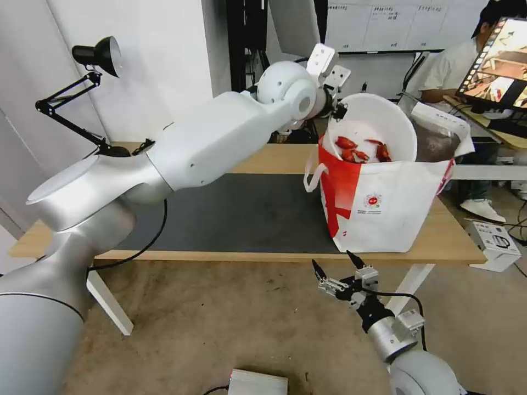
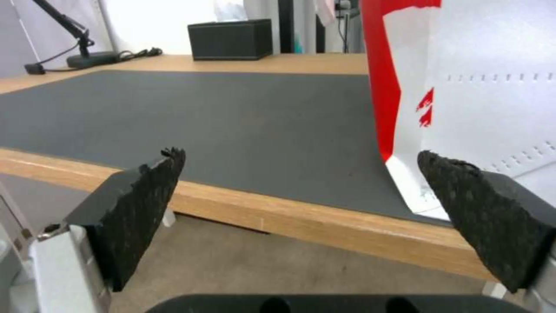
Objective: Pick up the trash from the table and place it into the takeout bag.
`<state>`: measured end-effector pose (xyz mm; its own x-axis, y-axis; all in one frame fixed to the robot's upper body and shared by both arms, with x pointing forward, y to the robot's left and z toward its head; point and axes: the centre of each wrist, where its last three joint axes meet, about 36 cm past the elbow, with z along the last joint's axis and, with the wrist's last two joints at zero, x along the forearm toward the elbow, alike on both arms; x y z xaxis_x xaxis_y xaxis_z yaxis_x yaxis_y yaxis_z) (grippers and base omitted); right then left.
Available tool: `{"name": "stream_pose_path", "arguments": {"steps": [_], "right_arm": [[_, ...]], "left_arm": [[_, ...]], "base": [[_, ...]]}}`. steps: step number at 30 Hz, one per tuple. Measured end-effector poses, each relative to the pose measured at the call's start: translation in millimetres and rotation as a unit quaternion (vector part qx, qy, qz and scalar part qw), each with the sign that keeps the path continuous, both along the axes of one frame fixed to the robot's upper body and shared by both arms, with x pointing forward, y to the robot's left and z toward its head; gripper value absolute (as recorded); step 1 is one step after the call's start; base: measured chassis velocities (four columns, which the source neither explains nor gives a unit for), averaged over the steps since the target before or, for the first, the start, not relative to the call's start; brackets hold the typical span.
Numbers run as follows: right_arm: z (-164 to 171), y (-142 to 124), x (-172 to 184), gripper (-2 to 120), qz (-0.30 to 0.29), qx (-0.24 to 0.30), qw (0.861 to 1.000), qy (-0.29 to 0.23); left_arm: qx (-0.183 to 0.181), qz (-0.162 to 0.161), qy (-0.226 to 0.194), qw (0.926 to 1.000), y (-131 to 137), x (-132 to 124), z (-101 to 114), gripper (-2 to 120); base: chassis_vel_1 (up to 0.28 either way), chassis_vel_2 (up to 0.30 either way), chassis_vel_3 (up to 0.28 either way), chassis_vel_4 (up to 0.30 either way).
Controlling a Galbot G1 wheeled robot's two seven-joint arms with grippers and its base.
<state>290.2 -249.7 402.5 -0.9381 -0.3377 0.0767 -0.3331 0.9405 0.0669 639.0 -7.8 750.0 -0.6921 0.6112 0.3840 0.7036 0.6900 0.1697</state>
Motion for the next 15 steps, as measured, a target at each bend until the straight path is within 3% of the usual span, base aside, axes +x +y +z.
{"name": "stream_pose_path", "arguments": {"steps": [9,15], "right_arm": [[0.0,0.0,0.0,100,0.000,0.000,1.000,0.000],[0.0,0.0,0.0,100,0.000,0.000,1.000,0.000]], "left_arm": [[0.002,-0.041,0.011,0.9991,2.4,-6.8,-3.6,0],[-0.005,-0.063,0.019,0.9978,-0.5,-10.7,-2.4,15]], "base": [[0.000,0.000,0.000,0.000],[0.000,0.000,0.000,0.000]]}}
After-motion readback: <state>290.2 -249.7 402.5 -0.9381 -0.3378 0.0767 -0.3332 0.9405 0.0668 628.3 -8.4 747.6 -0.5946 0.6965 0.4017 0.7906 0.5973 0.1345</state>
